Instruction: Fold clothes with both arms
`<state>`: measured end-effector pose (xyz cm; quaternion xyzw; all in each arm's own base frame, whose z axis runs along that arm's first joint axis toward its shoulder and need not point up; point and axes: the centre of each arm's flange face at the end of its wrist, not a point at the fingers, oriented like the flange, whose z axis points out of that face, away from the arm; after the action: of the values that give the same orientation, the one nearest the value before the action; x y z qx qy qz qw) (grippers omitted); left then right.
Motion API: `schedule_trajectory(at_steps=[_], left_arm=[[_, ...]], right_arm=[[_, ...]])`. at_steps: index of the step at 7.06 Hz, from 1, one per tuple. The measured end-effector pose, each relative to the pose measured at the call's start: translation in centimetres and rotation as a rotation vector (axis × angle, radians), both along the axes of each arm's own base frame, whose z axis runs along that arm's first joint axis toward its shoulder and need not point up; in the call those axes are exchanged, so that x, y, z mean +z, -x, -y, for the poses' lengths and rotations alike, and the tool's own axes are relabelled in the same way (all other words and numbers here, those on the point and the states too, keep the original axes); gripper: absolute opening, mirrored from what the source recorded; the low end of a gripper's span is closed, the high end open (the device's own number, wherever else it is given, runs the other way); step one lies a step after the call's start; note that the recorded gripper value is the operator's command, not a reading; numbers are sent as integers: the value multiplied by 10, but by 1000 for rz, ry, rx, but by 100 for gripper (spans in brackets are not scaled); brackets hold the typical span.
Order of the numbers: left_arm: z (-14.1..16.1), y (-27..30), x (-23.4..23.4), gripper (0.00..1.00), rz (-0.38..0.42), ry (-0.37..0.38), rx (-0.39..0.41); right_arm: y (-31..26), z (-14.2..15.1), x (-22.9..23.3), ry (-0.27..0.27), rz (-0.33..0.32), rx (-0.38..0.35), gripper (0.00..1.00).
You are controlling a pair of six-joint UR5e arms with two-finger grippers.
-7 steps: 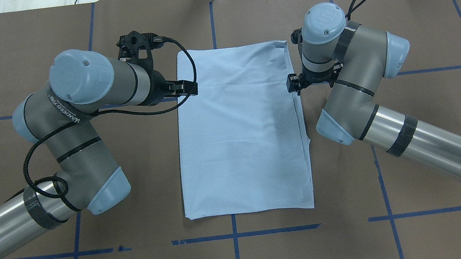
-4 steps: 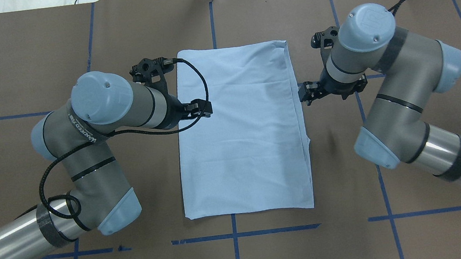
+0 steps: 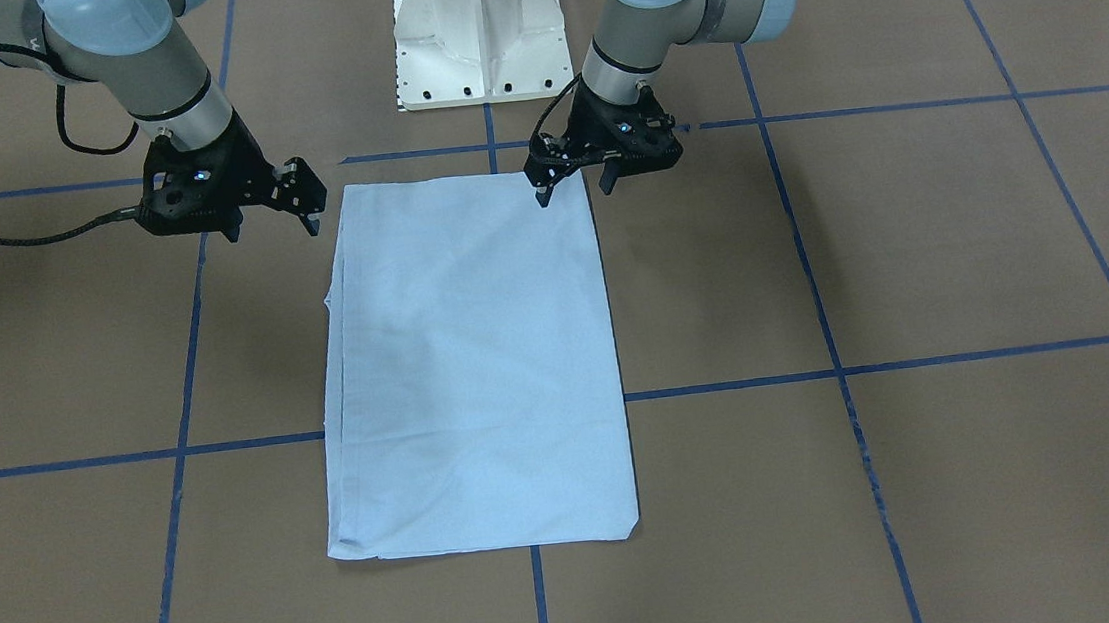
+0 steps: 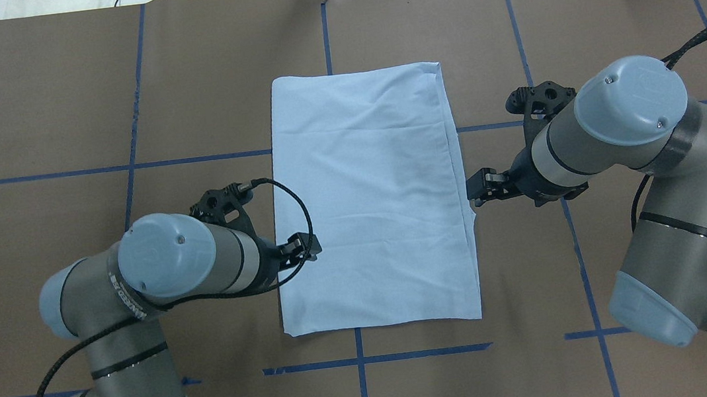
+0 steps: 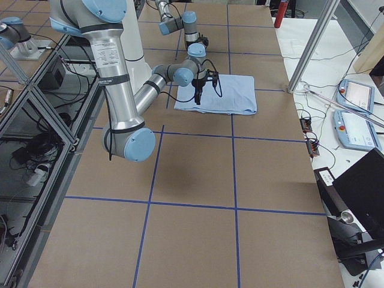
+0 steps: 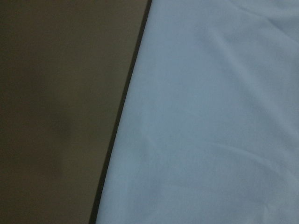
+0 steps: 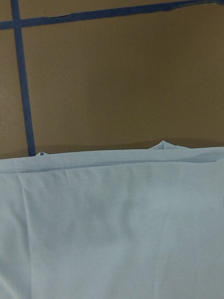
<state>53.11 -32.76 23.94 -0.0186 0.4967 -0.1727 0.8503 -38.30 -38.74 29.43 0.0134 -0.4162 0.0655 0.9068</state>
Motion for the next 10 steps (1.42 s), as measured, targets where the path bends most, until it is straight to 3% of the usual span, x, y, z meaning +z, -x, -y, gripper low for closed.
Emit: schedule_trajectory(at_steps=[1,3,5,10], left_arm=[[-32,-15,2,94,21,55,-12],[-75,-37,6,94,42,125,-34],[-76,-41,13,94,73,136,-53],[-68,-44,23,80,110,116,-78]], right_arm=[[7,-12,-4,15,7,12,100],[20,-28,-7,14,2,32,100],[24,-32,-8,11,-1,34,100],[27,-31,-3,11,-12,30,100]])
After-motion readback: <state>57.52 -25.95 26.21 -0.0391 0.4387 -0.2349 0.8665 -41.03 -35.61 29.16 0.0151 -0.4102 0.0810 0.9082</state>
